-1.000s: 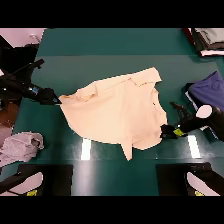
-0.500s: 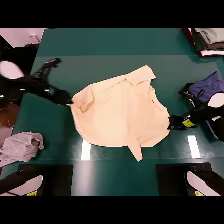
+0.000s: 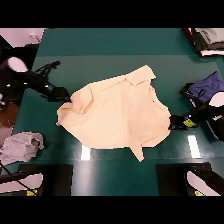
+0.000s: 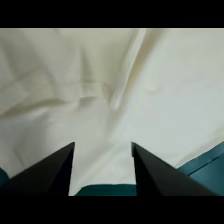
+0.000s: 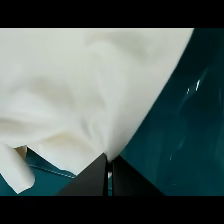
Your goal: Fold the shirts.
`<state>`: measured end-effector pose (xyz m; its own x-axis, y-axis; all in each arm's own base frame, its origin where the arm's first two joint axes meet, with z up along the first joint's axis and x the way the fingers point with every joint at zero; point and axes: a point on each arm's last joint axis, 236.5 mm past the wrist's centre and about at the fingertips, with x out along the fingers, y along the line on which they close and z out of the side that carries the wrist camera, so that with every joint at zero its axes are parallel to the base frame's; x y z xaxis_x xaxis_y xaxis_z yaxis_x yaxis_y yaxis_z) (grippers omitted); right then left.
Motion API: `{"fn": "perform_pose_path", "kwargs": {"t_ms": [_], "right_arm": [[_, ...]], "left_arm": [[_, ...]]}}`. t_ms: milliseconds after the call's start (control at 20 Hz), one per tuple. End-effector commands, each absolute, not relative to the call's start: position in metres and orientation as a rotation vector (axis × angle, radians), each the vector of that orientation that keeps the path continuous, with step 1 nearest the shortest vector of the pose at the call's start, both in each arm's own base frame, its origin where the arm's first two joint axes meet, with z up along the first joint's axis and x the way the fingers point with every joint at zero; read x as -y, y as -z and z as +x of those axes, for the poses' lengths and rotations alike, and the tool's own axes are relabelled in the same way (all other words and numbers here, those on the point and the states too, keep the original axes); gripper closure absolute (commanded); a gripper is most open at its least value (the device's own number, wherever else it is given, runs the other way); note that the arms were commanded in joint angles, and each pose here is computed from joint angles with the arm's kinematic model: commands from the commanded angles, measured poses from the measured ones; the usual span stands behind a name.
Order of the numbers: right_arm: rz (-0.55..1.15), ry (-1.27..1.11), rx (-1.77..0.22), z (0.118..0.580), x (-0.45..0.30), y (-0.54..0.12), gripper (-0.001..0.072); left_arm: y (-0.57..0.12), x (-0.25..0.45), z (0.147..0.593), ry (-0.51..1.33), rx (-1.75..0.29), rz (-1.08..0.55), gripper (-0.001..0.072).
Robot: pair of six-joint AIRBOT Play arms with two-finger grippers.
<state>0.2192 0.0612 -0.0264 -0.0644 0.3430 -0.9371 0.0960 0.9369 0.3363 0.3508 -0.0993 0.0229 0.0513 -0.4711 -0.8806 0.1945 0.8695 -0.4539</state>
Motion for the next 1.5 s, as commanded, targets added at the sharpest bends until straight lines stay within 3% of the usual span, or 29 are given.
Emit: {"fn": "perform_pose_path", "kwargs": {"t_ms": [0,150,450,600,1000,1050,1100,1150,1300,1450], "right_arm": [[0.342,-0.207,-1.621,0.222,-0.061,0.026,0.0696],[0.342,-0.201,-1.597,0.228,-0.06,0.027,0.0696],[0.343,-0.2,-1.591,0.229,-0.06,0.027,0.0696],[0.343,-0.2,-1.591,0.229,-0.06,0.027,0.0696],[0.343,-0.206,-1.609,0.225,-0.061,0.026,0.0696],[0.344,-0.206,-1.61,0.225,-0.061,0.026,0.0696],[0.344,-0.206,-1.607,0.225,-0.061,0.026,0.0696],[0.341,-0.207,-1.598,0.228,-0.061,0.023,0.0696],[0.335,-0.231,-1.488,0.259,-0.063,-0.012,0.0696],[0.36,-0.326,-1.256,0.308,-0.081,-0.091,0.0696]], "left_arm": [[-0.026,0.05,0.323,0.443,-1.469,-0.325,0.0285],[-0.011,0.03,0.294,0.355,-1.464,-0.418,0.0285],[0.042,0.076,0.238,0.383,-1.545,-0.675,0.0284],[0.063,0.089,0.218,0.388,-1.593,-0.691,0.0284],[0.075,0.115,0.249,0.37,-1.469,-0.623,0.0287],[0.074,0.118,0.251,0.362,-1.464,-0.634,0.0377],[0.073,0.119,0.252,0.368,-1.457,-0.638,0.0644],[0.071,0.12,0.254,0.371,-1.451,-0.64,0.0681],[0.034,0.122,0.28,0.435,-1.392,-0.602,0.0681],[-0.076,0.123,0.332,0.544,-1.156,-0.472,0.0682]]}}
